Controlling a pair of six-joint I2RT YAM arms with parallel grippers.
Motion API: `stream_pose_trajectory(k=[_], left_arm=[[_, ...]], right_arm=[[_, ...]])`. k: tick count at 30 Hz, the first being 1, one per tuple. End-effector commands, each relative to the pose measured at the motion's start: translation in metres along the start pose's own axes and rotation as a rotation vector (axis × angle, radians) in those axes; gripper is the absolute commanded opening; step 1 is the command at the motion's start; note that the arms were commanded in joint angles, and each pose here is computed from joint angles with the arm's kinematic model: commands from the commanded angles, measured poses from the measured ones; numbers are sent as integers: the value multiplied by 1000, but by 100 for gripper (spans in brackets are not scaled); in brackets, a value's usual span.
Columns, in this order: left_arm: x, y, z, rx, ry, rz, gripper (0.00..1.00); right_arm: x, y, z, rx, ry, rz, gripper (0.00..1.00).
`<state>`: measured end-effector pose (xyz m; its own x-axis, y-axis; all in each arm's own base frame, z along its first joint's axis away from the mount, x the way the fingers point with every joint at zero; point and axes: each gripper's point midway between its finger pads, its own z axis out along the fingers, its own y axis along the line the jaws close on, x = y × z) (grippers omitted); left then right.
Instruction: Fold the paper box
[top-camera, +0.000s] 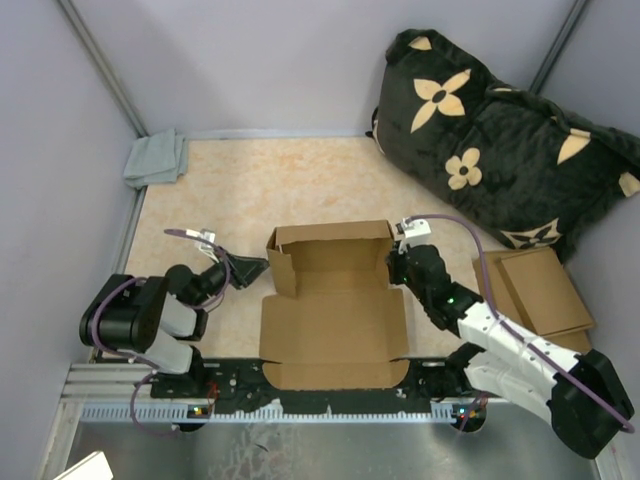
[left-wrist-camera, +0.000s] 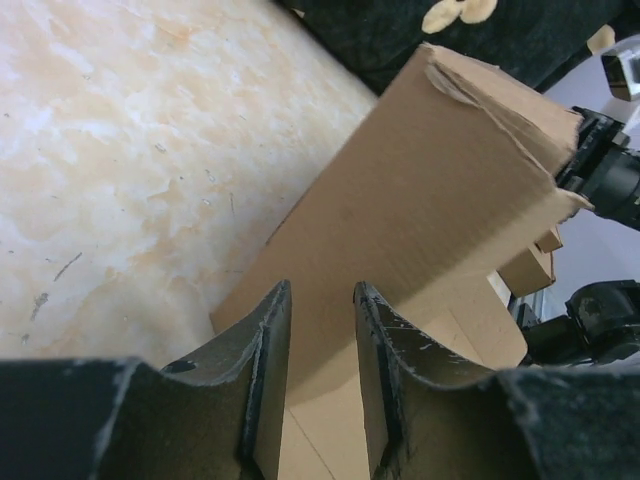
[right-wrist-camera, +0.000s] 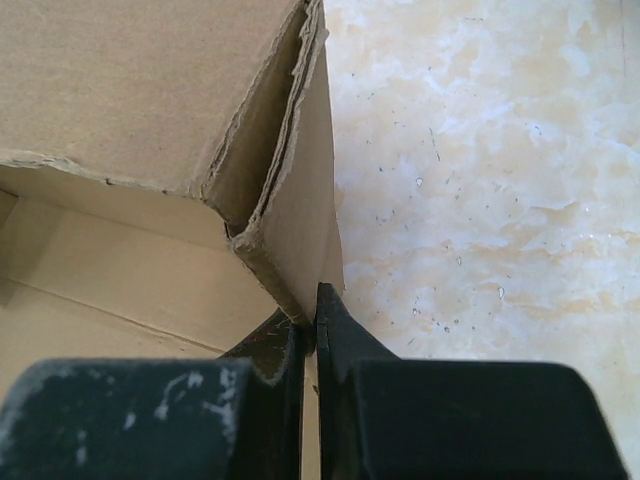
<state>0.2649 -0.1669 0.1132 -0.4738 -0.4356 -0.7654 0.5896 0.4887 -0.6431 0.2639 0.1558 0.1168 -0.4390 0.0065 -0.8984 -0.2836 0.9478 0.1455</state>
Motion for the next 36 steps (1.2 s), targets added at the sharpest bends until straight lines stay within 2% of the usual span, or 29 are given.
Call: stream_pose_trajectory(k=[1, 7, 21, 25, 30, 36], left_arm=[[-37, -41, -7, 124, -165, 172, 38], [-29, -40, -8, 88, -140, 193, 38], [-18, -51, 21, 106, -87, 279, 40], [-16, -40, 32, 8, -57, 323, 39], [-22, -18, 44, -202, -25, 371, 39], [-21, -7, 49, -319, 10, 396, 39]], right_arm=[[-27, 20, 1, -78, -55, 45, 0], [-25, 19, 1, -75, -55, 54, 0], [-27, 25, 1, -107, -68, 65, 0], [-26, 26, 0, -115, -66, 63, 0], [-25, 29, 0, -132, -69, 65, 0], [-24, 30, 1, -137, -71, 63, 0]])
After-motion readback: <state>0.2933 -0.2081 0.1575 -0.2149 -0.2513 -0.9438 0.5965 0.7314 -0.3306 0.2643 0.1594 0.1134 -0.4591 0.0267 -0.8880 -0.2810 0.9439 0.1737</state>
